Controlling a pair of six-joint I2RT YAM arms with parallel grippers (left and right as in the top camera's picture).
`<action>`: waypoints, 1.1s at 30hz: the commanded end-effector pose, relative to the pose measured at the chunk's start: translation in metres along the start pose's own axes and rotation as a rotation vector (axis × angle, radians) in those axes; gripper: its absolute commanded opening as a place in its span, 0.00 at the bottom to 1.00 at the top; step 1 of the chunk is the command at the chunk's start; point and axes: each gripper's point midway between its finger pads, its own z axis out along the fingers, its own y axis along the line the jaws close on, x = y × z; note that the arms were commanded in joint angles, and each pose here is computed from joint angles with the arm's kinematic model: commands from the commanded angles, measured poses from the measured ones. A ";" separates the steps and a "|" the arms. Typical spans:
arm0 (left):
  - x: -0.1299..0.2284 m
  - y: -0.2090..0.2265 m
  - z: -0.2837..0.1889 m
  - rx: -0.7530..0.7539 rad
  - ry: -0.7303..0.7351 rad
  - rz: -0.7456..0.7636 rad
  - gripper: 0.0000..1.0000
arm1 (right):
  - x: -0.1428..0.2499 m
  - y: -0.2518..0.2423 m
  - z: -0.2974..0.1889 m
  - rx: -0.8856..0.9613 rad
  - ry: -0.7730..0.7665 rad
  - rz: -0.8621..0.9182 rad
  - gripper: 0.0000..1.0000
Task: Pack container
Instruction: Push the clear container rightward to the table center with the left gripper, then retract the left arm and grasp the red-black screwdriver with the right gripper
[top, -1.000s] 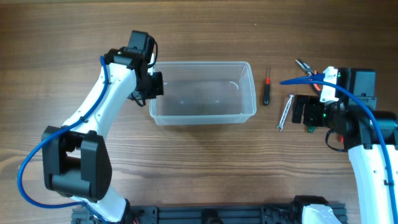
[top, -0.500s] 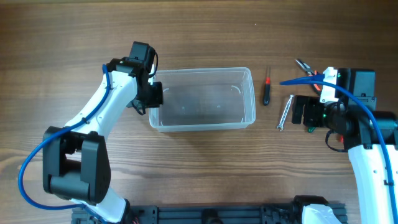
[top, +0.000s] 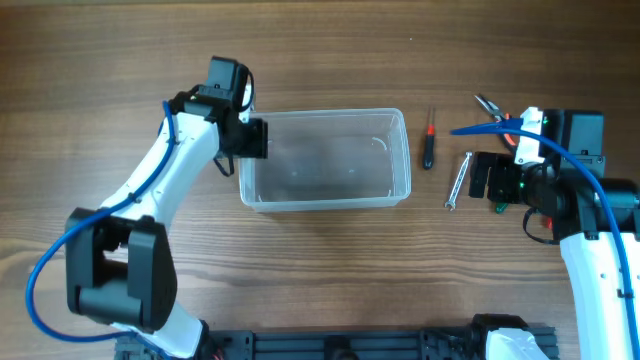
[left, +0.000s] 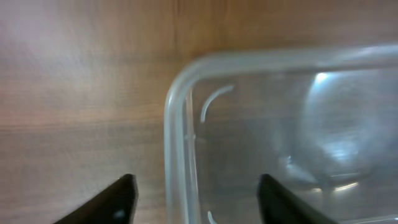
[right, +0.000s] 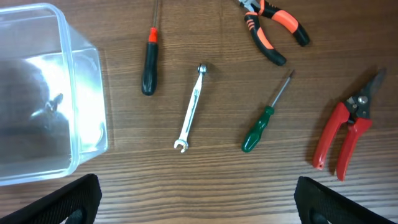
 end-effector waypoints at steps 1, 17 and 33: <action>-0.043 -0.008 -0.064 0.035 -0.198 0.033 1.00 | -0.004 0.000 -0.011 -0.004 -0.020 0.050 1.00; 0.004 0.120 -0.175 -0.055 -0.291 -0.356 1.00 | -0.098 0.044 0.008 -0.129 0.011 0.089 1.00; 0.006 0.119 -0.172 -0.051 -0.273 -0.357 1.00 | -0.076 0.087 0.161 -0.068 0.267 0.091 1.00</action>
